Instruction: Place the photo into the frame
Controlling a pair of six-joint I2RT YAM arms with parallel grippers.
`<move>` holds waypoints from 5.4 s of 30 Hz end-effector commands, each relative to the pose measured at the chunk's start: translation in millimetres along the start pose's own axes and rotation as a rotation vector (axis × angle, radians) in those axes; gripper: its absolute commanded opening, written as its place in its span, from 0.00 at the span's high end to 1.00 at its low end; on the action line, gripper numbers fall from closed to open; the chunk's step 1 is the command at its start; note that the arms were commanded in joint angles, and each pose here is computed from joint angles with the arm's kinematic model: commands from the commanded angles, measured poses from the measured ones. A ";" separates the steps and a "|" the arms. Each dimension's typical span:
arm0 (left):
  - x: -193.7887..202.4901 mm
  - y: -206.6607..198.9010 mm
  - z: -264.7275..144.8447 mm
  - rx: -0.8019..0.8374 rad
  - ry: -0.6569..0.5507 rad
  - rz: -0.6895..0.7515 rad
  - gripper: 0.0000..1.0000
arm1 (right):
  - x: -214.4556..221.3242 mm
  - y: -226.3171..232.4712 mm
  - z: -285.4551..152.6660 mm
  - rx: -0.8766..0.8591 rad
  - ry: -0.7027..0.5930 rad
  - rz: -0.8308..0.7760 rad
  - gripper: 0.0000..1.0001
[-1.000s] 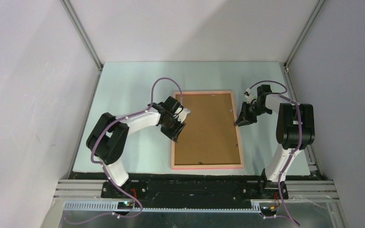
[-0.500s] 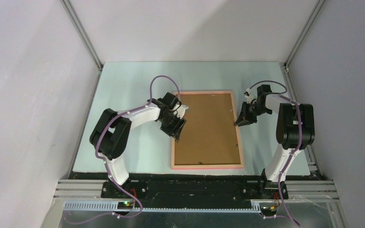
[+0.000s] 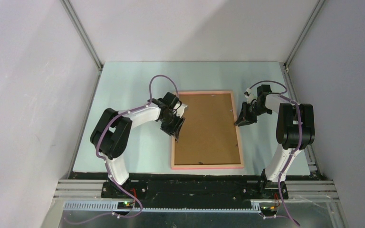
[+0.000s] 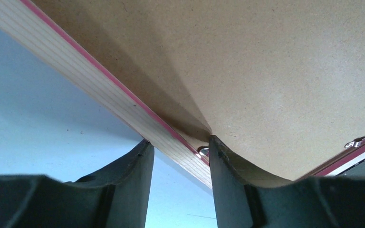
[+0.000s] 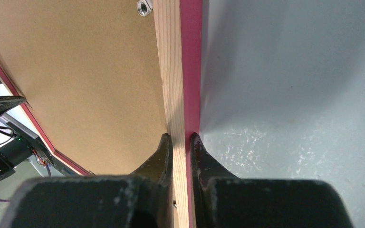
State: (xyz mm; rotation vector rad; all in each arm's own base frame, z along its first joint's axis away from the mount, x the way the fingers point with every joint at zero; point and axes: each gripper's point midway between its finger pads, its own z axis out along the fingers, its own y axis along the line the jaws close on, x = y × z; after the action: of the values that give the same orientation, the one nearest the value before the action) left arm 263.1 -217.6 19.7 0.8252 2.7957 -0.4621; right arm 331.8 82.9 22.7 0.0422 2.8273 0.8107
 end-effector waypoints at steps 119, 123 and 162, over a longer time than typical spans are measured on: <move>26.1 -72.2 -17.0 0.432 0.050 0.233 0.37 | -76.9 -1.1 7.2 0.233 0.025 -0.440 1.00; 24.1 -94.2 -12.7 0.475 0.062 0.320 0.37 | -93.9 1.2 10.2 0.242 0.042 -0.538 0.96; -126.9 0.5 -67.1 0.007 -0.281 0.109 0.25 | -135.8 44.3 -37.3 0.188 -0.173 -0.623 0.06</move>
State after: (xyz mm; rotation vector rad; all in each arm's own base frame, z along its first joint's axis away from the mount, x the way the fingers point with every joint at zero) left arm 305.1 -273.1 100.5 0.9757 2.5327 -0.7361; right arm 453.5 90.1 70.9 -0.7223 2.5862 0.3697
